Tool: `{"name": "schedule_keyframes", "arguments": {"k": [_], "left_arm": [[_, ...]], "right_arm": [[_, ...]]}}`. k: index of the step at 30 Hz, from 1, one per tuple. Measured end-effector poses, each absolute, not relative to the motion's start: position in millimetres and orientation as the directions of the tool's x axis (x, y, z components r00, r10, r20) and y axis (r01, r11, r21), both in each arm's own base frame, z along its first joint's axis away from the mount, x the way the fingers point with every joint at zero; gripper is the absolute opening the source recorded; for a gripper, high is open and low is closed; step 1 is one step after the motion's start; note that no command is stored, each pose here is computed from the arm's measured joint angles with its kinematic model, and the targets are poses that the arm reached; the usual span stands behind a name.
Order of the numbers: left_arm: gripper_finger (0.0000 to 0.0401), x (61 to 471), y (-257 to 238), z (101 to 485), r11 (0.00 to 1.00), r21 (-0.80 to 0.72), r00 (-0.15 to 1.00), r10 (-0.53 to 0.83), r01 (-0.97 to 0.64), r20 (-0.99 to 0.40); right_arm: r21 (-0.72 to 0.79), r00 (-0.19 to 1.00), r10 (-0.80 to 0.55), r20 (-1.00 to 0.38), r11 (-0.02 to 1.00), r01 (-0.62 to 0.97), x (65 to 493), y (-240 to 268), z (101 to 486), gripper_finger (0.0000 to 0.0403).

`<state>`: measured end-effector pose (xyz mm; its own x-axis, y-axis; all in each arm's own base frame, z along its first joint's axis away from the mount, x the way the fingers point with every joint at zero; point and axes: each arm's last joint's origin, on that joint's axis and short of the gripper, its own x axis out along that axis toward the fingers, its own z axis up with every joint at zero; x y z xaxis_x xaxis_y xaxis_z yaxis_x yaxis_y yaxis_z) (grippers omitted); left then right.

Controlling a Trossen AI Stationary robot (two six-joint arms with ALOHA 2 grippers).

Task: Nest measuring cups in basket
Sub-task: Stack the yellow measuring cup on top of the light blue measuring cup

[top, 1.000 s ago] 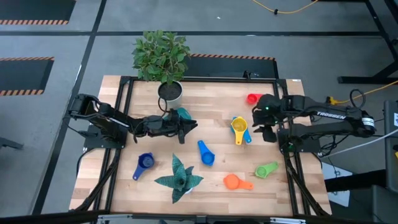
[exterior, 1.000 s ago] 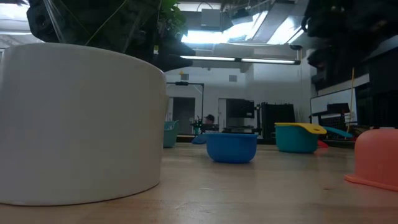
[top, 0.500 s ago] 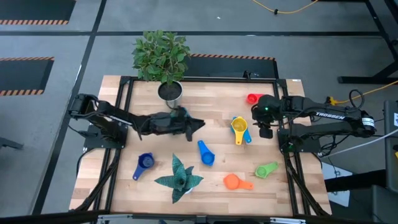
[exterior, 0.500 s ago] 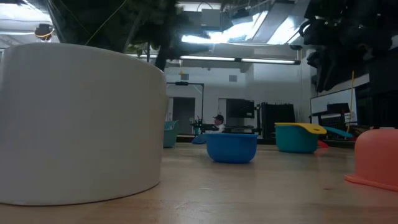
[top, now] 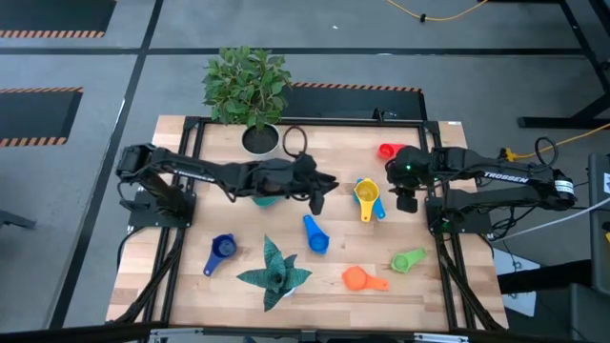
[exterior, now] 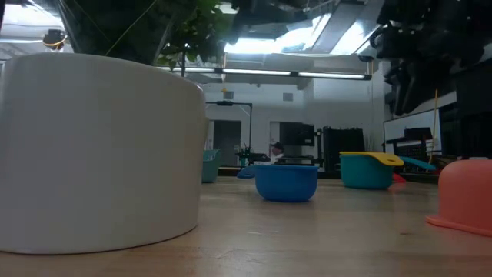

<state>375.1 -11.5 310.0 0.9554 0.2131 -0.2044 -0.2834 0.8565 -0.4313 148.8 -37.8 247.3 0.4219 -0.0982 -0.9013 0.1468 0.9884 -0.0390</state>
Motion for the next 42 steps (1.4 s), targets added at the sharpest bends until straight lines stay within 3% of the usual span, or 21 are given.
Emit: {"name": "schedule_keyframes", "arguments": {"k": [17,25,34,42], "left_arm": [[0.0096,418.2,-14.4,226.8,0.821,-0.422,0.892,0.214,-0.385,-0.397],[0.0096,432.9,-15.1,192.9,0.817,-0.421,0.888,0.218,-0.393,-0.405],[0.0096,439.2,-15.4,175.7,0.817,-0.422,0.888,0.219,-0.394,-0.405],[0.0096,439.5,-15.3,176.4,0.817,-0.424,0.891,0.221,-0.392,-0.397]], "right_arm": [[-0.05,0.398,-0.128,-0.908,0.979,0.2,148.8,-38.8,239.6,0.0136],[-0.046,0.386,-0.126,-0.914,0.977,0.209,147.3,-38.7,247.4,0.0136],[-0.019,0.283,-0.108,-0.953,0.954,0.298,135.0,-35.8,266.4,0.0136],[-0.021,0.111,-0.064,-0.992,0.936,0.351,144.4,-38.2,230.9,0.0136]]}}
